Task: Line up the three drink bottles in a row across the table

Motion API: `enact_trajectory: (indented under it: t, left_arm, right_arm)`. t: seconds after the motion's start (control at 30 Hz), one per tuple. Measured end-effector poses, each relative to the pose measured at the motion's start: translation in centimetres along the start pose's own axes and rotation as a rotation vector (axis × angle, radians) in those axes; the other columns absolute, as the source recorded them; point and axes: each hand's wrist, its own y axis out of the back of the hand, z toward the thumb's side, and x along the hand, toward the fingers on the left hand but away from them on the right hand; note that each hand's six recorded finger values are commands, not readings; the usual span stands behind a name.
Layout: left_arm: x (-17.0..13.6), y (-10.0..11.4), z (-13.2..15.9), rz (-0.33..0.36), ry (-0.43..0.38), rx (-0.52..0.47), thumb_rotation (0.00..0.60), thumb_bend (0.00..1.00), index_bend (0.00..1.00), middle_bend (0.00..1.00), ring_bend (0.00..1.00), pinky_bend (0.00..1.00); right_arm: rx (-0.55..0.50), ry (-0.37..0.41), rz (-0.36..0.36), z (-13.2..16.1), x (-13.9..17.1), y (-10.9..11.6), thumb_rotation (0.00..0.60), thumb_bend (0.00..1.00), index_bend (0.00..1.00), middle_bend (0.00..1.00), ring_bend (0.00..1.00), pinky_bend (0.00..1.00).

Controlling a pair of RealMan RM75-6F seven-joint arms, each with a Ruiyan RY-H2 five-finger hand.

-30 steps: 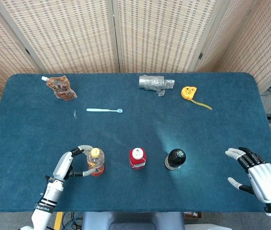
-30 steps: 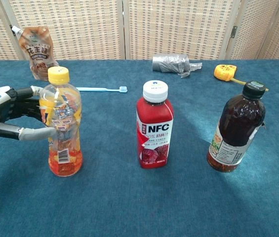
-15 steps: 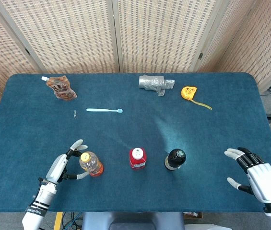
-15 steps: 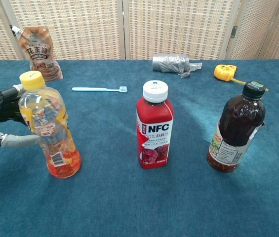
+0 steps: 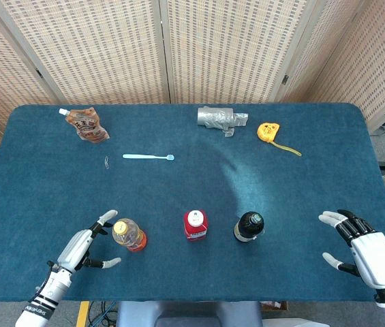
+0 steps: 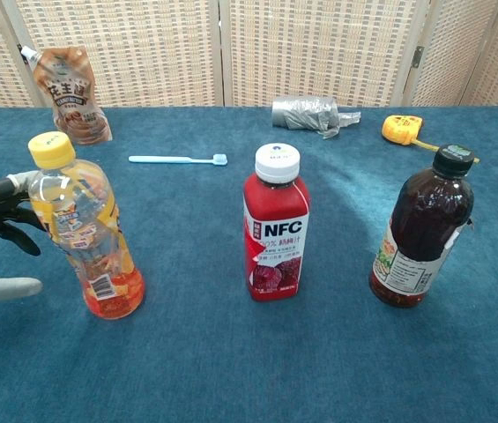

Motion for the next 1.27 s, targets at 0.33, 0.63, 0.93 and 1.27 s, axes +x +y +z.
enact_trajectory:
  t: [0.33,0.63,0.93,1.27]
  left_arm:
    - [-1.7,3.1,-1.2,0.106,0.032,0.245,0.6,0.11,0.01,0.07,0.19,0.28]
    - [-4.1,7.1,-1.9,0.271,0.083,0.5,0.6,0.11,0.06,0.07,0.19,0.28]
    - [-7.2,8.9,-2.2,0.345,0.13,0.626,0.6,0.11,0.18,0.07,0.19,0.28]
    - [-7.4,8.9,-3.2,0.34,0.137,0.675,0.6,0.11,0.19,0.07,0.19,0.28]
  right_arm:
    - [0.022,-0.047,0.02,-0.7,-0.1,-0.1,0.6,0.12,0.29,0.27,0.17,0.34]
    - [0.068,-0.151,0.015,-2.3,-0.2,0.8,0.6,0.12,0.29,0.28,0.17,0.34]
    - [0.091,-0.236,0.022,-4.2,-0.4,1.4,0.6,0.12,0.29,0.28,0.17,0.34]
    - [0.106,-0.261,0.045,-5.0,-0.6,1.0,0.6,0.12,0.29,0.28,0.17,0.34]
